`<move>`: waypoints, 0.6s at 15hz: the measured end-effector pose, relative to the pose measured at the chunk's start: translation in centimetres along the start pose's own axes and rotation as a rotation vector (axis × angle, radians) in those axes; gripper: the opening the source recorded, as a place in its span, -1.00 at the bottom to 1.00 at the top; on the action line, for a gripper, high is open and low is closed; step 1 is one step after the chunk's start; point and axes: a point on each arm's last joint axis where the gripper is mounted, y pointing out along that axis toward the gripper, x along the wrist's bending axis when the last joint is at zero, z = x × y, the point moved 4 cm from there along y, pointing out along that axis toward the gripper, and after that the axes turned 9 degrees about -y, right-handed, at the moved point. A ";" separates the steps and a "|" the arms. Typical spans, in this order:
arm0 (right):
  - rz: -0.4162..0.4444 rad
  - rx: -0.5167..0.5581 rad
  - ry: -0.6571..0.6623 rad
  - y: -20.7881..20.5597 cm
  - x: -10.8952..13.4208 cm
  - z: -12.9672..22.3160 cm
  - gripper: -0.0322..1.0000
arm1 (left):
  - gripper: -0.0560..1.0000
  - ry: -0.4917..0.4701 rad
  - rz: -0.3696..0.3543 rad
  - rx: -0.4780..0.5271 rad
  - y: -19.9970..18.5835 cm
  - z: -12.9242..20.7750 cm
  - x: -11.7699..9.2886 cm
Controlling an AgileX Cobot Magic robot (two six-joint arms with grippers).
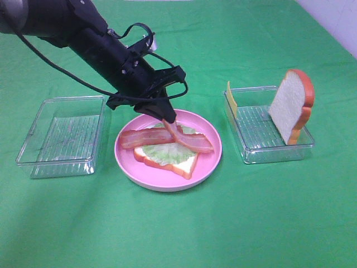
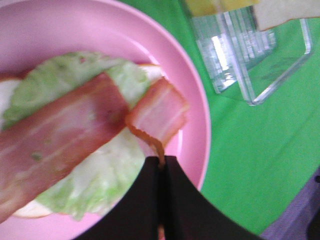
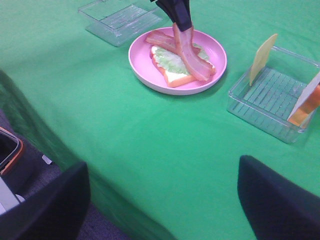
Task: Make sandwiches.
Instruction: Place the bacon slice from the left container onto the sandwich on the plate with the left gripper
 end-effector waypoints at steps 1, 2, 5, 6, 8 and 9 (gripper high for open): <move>0.000 0.000 0.000 0.0 0.0 0.0 0.55 | -0.89 0.002 -0.058 -0.001 0.0 0.0 0.8; 0.000 0.000 0.000 0.0 0.0 0.0 0.55 | -0.89 0.007 -0.108 -0.009 -0.1 -0.1 1.4; 0.000 0.000 0.000 0.0 0.0 0.0 0.55 | -0.88 -0.010 -0.168 -0.017 -0.2 -0.2 2.2; 0.000 0.000 0.000 0.0 0.0 0.0 0.55 | -0.85 -0.008 -0.170 -0.019 -0.2 -0.3 2.2; 0.000 0.000 0.000 0.0 0.0 0.0 0.55 | -0.47 -0.018 -0.172 -0.027 -0.2 -0.3 2.2; 0.000 0.000 0.000 0.0 0.0 0.0 0.55 | -0.17 -0.023 -0.173 -0.029 -0.2 -0.4 2.3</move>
